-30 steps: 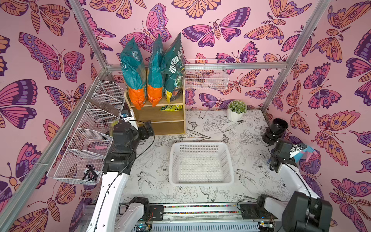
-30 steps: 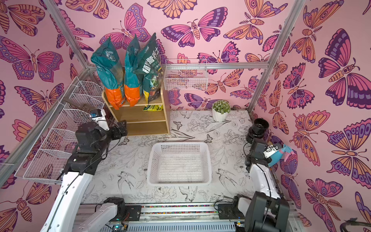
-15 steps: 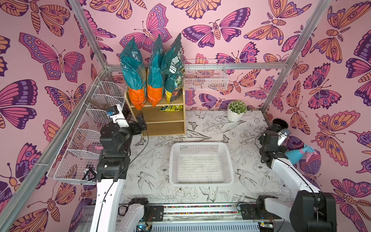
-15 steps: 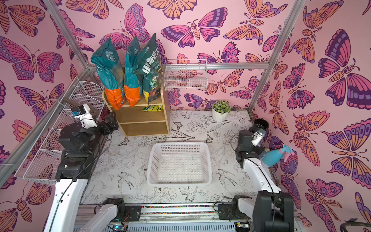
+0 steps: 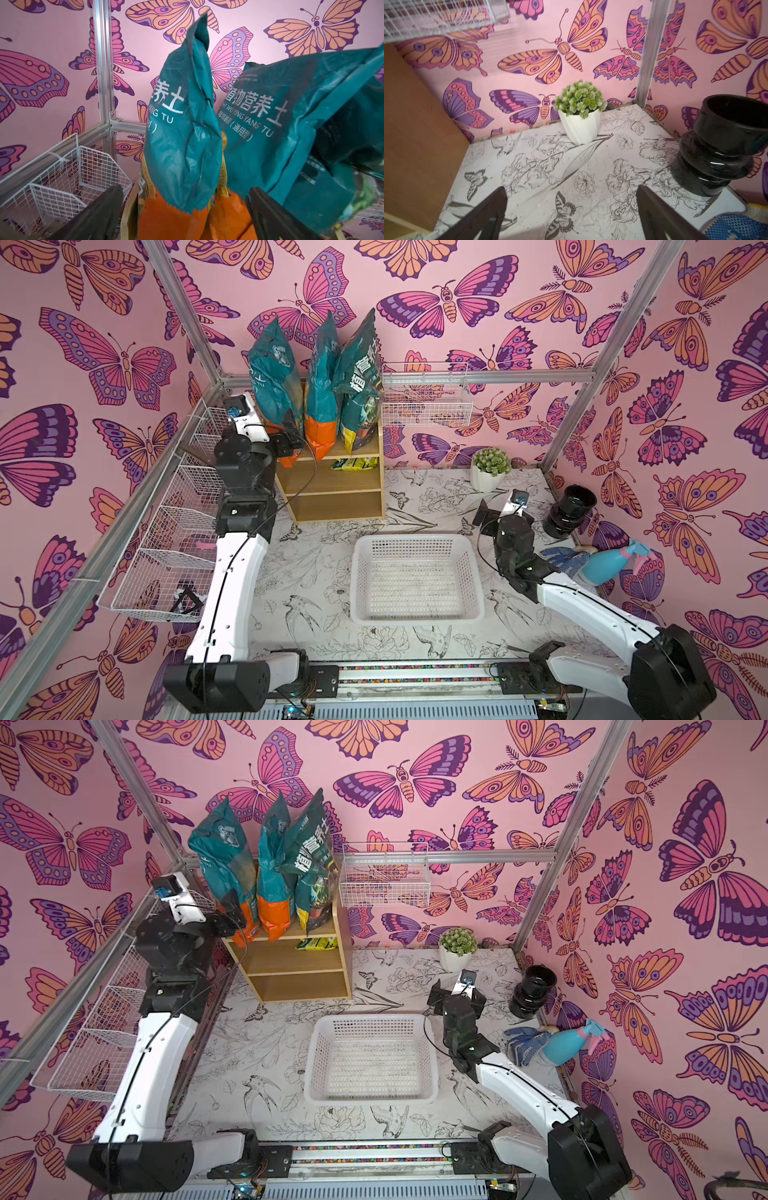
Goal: Take down the fertilizer bag from the shelf
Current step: Pick up the fertilizer bag from the shelf.
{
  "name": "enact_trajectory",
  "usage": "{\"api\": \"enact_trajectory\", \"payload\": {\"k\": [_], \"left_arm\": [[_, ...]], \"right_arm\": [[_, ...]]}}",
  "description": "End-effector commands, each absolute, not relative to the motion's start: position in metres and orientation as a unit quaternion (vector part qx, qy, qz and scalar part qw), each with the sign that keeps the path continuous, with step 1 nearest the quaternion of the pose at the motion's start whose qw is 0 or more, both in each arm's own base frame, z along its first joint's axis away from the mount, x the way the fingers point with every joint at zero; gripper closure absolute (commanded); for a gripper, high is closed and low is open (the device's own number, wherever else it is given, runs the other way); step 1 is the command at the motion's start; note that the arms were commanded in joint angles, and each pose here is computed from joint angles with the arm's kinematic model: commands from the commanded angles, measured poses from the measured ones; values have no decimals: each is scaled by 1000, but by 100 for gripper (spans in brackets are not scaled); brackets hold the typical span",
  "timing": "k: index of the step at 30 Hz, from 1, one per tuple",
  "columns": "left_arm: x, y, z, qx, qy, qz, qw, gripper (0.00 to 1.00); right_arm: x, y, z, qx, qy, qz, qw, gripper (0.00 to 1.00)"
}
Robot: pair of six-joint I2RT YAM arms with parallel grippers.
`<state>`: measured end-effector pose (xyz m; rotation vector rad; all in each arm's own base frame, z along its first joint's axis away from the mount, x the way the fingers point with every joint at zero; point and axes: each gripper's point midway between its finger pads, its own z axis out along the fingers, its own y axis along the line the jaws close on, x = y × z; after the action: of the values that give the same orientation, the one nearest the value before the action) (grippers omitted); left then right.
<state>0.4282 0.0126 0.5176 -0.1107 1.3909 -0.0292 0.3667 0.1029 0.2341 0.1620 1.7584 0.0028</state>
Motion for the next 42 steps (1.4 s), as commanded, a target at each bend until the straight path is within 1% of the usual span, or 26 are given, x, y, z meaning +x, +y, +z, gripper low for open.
{"api": "enact_trajectory", "payload": {"k": [1, 4, 8, 9, 10, 12, 13, 14, 15, 16, 22, 25, 29, 31, 32, 35, 38, 42], "left_arm": [[449, 10, 529, -32, 626, -7, 779, 0], [474, 20, 526, -55, 627, 12, 777, 0], [496, 28, 521, -47, 629, 58, 773, 0], [497, 31, 520, -47, 629, 71, 772, 9], [496, 33, 522, -46, 627, 81, 773, 25], [493, 34, 524, -38, 623, 94, 775, 68], [491, 32, 524, -33, 622, 95, 776, 81], [489, 31, 525, -29, 620, 96, 778, 92], [485, 31, 527, -31, 616, 95, 781, 98], [482, 32, 530, -34, 613, 94, 783, 100], [451, 31, 552, -56, 589, 67, 803, 99], [425, 47, 568, -111, 567, 73, 813, 99], [379, 70, 581, -181, 535, 97, 819, 99], [344, 80, 590, -221, 512, 108, 823, 99], [331, 82, 590, -236, 505, 99, 824, 99], [297, 67, 599, -217, 495, 56, 840, 99], [259, 51, 607, -218, 480, 34, 849, 99], [236, 24, 593, -185, 502, 16, 845, 99]], "right_arm": [[372, 116, 245, 41, 757, 12, 652, 1], [378, 127, 235, 14, 775, 16, 632, 1], [380, 139, 224, -9, 785, 31, 619, 1], [380, 139, 223, -10, 786, 29, 618, 1], [380, 139, 222, -11, 785, 28, 618, 1], [381, 138, 222, -8, 784, 25, 621, 1], [381, 138, 222, -7, 784, 25, 621, 1], [382, 139, 221, -7, 783, 27, 621, 1], [382, 140, 220, -7, 784, 31, 620, 1], [382, 142, 220, -8, 784, 36, 620, 1], [383, 147, 218, -10, 789, 48, 613, 1], [382, 150, 218, -14, 790, 54, 610, 1], [379, 151, 222, -15, 788, 60, 612, 1], [377, 150, 224, -13, 788, 60, 613, 1], [375, 149, 225, -12, 787, 60, 613, 1], [366, 144, 231, -10, 787, 65, 613, 1], [352, 138, 243, -6, 779, 81, 622, 1], [330, 127, 256, 2, 767, 102, 634, 1]]}}
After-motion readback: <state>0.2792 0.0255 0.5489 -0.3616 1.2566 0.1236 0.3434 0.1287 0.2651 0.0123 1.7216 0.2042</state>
